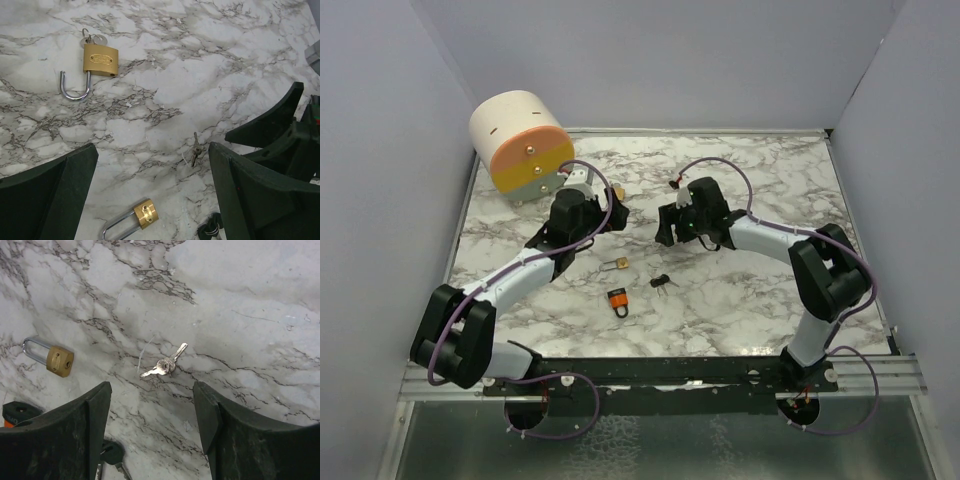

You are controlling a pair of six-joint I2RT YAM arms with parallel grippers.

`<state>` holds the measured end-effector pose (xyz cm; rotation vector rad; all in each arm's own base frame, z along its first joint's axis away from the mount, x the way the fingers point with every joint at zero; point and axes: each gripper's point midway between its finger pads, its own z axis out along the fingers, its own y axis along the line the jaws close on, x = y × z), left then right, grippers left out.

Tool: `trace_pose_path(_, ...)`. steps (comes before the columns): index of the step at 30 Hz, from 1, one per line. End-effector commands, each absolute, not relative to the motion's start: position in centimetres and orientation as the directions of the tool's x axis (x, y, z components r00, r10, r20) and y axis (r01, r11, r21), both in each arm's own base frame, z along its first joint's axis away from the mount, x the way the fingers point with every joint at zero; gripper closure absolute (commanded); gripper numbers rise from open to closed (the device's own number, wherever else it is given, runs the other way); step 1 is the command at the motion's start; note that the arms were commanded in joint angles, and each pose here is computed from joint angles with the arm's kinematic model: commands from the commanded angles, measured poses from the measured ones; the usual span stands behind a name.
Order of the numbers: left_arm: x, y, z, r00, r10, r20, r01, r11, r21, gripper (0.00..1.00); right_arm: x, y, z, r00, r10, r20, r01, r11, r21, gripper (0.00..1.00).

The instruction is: Unlock with the key

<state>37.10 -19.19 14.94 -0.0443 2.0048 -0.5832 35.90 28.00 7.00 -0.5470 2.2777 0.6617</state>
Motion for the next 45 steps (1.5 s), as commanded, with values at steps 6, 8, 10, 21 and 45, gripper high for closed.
trace_pose_path(6, 36.0, -19.5, 15.5, -0.488, -0.311, -0.815, 0.236, 0.852, -0.467, 0.05, 37.4, 28.5, 5.8, -0.665, -0.240, -0.708, -0.543, 0.806, 0.236, 0.43)
trace_pose_path(8, 35.9, -19.5, 15.3, -0.490, -0.315, -0.813, 0.233, 0.851, -0.470, 0.05, 37.4, 28.6, 5.4, -0.670, -0.246, -0.701, -0.544, 0.804, 0.238, 0.46)
trace_pose_path(10, 35.9, -19.5, 15.2, -0.492, -0.315, -0.812, 0.231, 0.852, -0.470, 0.05, 37.4, 28.8, 5.0, -0.674, -0.252, -0.694, -0.545, 0.804, 0.238, 0.47)
trace_pose_path(21, 35.7, -19.4, 14.5, -0.504, -0.310, -0.806, 0.225, 0.854, -0.469, 0.05, 37.2, 29.0, 3.3, -0.694, -0.278, -0.664, -0.539, 0.813, 0.223, 0.57)
trace_pose_path(45, 35.8, -19.8, 13.5, -0.528, -0.293, -0.797, 0.231, 0.854, -0.466, 0.06, 38.0, 28.9, 2.5, -0.700, -0.272, -0.660, -0.514, 0.834, 0.202, 0.99)
